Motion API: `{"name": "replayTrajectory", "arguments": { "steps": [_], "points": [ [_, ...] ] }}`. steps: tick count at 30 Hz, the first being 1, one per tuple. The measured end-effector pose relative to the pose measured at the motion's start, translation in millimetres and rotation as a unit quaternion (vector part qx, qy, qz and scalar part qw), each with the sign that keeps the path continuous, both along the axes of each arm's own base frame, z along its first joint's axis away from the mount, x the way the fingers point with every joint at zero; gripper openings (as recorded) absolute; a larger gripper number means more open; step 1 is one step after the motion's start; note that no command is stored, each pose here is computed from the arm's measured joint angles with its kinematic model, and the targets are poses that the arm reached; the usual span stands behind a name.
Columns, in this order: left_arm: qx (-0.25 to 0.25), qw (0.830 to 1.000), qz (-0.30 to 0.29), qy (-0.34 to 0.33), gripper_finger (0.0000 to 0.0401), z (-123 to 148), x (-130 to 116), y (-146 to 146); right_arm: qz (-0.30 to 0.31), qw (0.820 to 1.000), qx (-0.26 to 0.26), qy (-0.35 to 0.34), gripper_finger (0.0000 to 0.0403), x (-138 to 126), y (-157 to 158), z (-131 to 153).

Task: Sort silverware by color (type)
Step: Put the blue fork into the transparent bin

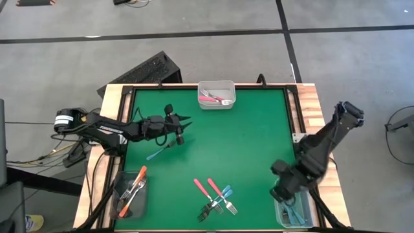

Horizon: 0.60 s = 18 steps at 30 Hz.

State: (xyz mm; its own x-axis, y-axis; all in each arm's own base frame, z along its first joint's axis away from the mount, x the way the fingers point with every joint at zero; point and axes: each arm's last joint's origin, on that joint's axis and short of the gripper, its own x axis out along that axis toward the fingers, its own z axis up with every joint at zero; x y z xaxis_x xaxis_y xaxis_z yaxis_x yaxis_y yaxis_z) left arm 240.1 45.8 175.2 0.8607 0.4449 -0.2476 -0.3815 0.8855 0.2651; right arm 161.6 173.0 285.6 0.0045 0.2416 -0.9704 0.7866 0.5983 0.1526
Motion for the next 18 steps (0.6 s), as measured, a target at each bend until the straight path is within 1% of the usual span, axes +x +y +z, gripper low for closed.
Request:
{"name": "replayTrajectory", "arguments": {
  "steps": [4, 7, 9, 12, 14, 15, 16, 18],
  "points": [
    [-0.002, 1.0, 0.004, -0.002, 0.0096, 0.1, -0.3, 1.6, -0.018, 0.999, -0.02, 0.024, 0.0053, -12.7, 16.9, -7.3],
    [-0.002, 1.0, 0.005, -0.002, 0.0096, 0.1, -0.3, 1.7, -0.018, 0.999, -0.033, 0.037, 0.0068, -17.3, 25.5, -13.2],
    [-0.006, 1.0, 0.007, -0.004, 0.0096, 0.1, -0.3, 1.8, -0.015, 0.998, -0.042, 0.043, 0.0079, -18.3, 28.1, -16.3],
    [-0.02, 1.0, 0.01, -0.012, 0.0096, 0.3, -0.3, 1.1, -0.005, 0.996, -0.071, 0.048, 0.0101, -19.0, 23.5, -17.9],
    [-0.033, 0.999, 0.011, -0.02, 0.0096, 1.1, -0.2, -0.9, 0.006, 0.995, -0.1, 0.022, 0.0115, -13.9, 17.1, -18.1],
    [-0.039, 0.999, 0.009, -0.025, 0.0096, 2.2, -0.4, -2.8, 0.012, 0.992, -0.122, -0.004, 0.0121, -9.9, 13.5, -18.1],
    [-0.048, 0.998, 0.008, -0.027, 0.0096, 3.1, -1.2, -5.1, 0.019, 0.988, -0.15, -0.035, 0.0125, -5.2, 9.5, -18.1],
    [-0.074, 0.997, 0.007, -0.02, 0.0096, 6.0, -2.2, -10.3, 0.044, 0.97, -0.218, -0.101, 0.0131, 5.9, -0.7, -17.0]
  ]
}}
